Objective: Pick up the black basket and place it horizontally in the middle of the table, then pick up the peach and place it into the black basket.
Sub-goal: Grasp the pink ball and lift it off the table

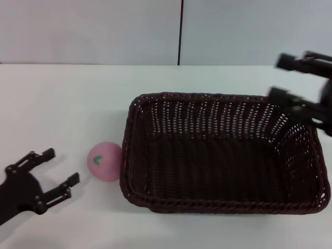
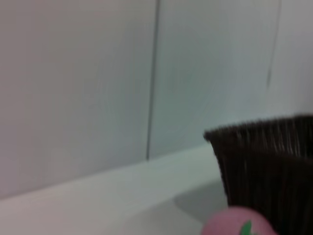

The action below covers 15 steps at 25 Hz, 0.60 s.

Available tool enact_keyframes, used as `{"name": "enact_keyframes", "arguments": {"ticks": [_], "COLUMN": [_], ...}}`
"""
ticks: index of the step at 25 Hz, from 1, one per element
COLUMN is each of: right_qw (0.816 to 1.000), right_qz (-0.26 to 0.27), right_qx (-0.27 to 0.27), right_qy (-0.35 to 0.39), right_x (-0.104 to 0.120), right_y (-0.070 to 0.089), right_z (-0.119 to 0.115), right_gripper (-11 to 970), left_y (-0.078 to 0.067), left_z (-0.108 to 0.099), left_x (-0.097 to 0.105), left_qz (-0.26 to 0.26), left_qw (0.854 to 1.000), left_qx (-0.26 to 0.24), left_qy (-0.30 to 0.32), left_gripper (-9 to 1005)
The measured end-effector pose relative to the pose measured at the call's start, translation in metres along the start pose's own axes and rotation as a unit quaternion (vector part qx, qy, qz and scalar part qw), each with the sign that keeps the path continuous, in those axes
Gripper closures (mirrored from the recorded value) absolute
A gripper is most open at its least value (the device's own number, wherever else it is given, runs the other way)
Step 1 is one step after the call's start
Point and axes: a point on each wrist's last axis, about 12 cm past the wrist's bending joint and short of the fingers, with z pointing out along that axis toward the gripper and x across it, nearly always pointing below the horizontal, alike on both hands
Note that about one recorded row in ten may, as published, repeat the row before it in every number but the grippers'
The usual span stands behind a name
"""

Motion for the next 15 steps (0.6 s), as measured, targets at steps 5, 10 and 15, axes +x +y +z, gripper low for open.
{"name": "enact_keyframes", "arguments": {"ticks": [5, 10, 15], "right_qw": [0.992, 0.981, 0.975], "right_qz": [0.030, 0.048, 0.052], "right_qx": [0.067, 0.112, 0.146], "right_qy": [-0.105, -0.149, -0.160], "right_x": [0.025, 0.039, 0.042], "right_y": [0.016, 0.026, 0.031], "right_z": [-0.037, -0.059, -0.075], "right_gripper": [377, 377, 377], "left_y": [0.005, 0.005, 0.002], "left_z": [0.030, 0.050, 0.061], "left_x": [0.001, -0.003, -0.003], "left_qz": [0.014, 0.034, 0.039], "left_qw": [0.999, 0.998, 0.997], "left_qx": [0.014, 0.037, 0.059], "left_qy": [0.027, 0.028, 0.038], "left_gripper": [180, 181, 181]}}
